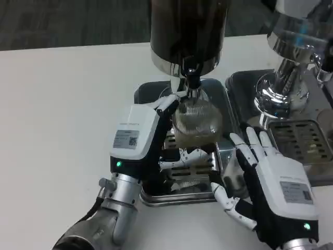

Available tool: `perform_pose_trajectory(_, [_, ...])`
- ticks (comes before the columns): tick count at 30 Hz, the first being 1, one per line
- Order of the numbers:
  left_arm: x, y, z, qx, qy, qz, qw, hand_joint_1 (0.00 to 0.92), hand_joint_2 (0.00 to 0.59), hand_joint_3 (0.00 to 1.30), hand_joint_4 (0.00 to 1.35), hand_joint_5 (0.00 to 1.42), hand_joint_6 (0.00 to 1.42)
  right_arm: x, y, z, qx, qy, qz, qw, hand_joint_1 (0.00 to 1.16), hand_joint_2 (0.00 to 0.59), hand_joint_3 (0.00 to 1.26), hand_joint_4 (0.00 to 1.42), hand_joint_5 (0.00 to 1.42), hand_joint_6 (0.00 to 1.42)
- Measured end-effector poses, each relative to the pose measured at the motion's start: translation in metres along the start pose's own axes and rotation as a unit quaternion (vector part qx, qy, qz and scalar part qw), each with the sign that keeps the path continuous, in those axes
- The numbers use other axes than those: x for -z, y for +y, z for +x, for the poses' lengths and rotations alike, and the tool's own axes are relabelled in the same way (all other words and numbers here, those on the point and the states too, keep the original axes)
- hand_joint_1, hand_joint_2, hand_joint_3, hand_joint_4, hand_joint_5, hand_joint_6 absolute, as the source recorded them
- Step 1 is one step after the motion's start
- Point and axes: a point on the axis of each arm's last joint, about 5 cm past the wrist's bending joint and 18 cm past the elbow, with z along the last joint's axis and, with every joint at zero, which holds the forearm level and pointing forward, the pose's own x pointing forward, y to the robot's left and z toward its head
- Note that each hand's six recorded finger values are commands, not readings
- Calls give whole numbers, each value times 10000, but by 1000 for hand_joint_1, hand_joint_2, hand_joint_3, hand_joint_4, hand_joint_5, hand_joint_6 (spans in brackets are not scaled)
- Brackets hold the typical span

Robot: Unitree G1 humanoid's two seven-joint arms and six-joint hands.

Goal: Grasp the cup under the faucet to collect the drink, then remove the cup.

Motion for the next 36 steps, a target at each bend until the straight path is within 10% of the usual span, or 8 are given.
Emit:
perform_pose_trajectory(10, [83,60,-22,81,170,-56,9998,4,40,247,380,722,833,3,1,7,1,8,12,10000,222,425,146,0,0,147])
perform_pose_trajectory(26, [198,224,-112,-58,312,-773,9965,0,3,160,261,590,685,33,-7,26,33,56,10,10000,244,423,117,0,0,147])
perform_pose_trajectory(36, [371,495,-337,-390,327,-925,9944,0,24,57,46,298,211,121,19,70,32,220,-115,9997,251,423,63,0,0,135])
